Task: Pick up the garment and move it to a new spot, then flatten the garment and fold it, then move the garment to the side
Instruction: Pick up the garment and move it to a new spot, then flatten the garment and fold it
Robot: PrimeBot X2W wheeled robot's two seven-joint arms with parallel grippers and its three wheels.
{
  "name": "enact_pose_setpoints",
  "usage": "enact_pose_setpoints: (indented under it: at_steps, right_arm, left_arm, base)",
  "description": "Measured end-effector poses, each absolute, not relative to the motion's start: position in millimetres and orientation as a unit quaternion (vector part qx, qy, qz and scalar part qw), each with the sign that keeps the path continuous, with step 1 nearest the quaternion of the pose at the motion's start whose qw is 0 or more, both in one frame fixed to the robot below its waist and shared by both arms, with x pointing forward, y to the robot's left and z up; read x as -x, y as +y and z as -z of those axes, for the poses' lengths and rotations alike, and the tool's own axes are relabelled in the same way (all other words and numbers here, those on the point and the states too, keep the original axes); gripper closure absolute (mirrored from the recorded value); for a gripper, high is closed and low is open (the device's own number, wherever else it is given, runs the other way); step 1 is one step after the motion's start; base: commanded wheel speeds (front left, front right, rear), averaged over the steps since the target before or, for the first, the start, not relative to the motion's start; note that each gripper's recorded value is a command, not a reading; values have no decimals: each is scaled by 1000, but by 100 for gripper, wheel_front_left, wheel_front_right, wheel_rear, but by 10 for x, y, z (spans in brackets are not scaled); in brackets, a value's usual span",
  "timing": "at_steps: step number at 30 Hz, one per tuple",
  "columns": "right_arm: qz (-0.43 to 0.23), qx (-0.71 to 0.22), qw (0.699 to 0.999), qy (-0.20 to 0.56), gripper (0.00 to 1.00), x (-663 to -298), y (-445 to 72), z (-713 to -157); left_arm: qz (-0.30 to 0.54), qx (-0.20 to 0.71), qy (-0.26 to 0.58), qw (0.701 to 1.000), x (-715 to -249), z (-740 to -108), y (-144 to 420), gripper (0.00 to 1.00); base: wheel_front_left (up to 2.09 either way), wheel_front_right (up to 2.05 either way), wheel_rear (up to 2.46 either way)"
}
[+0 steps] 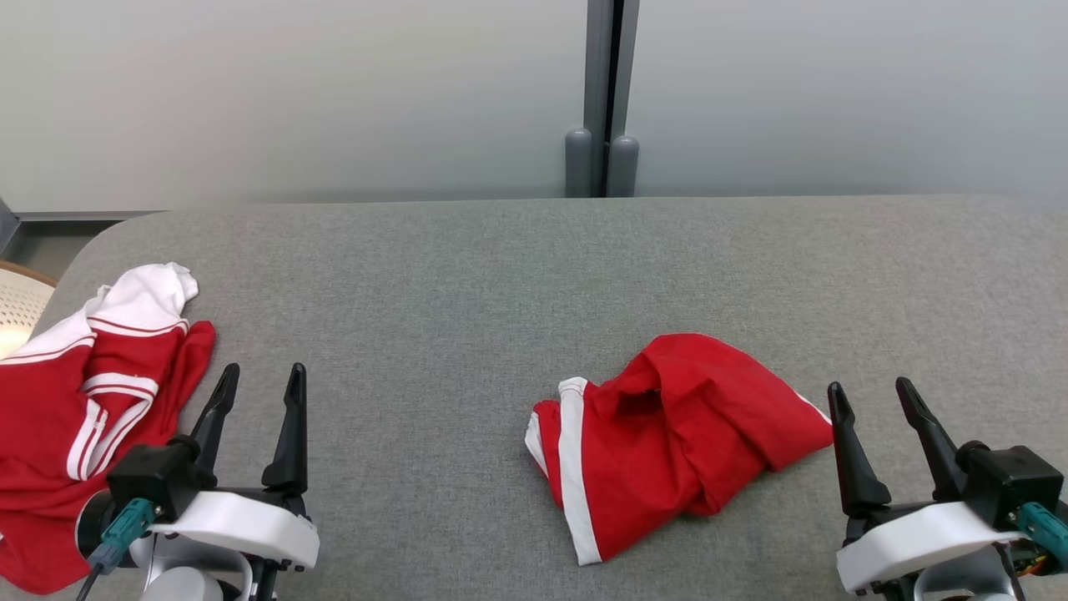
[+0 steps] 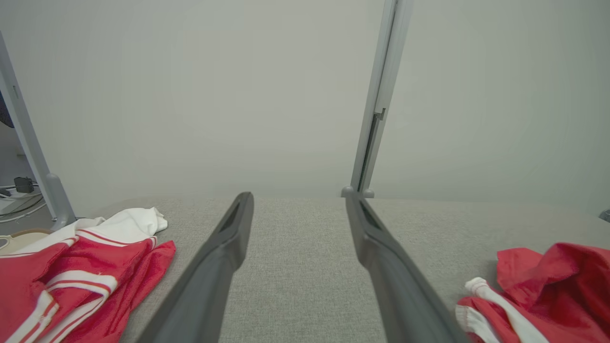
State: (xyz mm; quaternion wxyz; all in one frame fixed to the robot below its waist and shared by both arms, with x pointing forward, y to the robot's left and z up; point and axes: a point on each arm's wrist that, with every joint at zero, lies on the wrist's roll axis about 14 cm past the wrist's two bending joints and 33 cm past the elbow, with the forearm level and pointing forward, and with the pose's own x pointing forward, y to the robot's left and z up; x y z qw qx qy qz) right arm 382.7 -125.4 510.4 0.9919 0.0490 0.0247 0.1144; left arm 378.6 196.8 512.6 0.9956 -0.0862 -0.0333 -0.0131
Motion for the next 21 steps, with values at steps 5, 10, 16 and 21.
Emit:
enact_pose_setpoints:
  at_steps: [5,10,16,21]
  right_arm:
    - [-111,-46,993,25,0,-3764,-1288,-5128]
    - [-104,-45,993,24,0,-3707,-1341,-5147]
    - [-102,-43,994,26,0,-3624,-1359,-5160]
    - [-108,-42,993,24,0,-3616,-1323,-5188]
  left_arm:
    - [13,87,-26,996,-3664,-5070,2035,0]
    - [15,85,-26,996,-3616,-5059,1998,0]
    - [11,85,-22,996,-3516,-5019,1994,0]
    - [14,85,-21,996,-3505,-5014,1981,0]
  base:
    - [0,0,0]
    - [0,0,0]
    - [0,0,0]
    - [0,0,0]
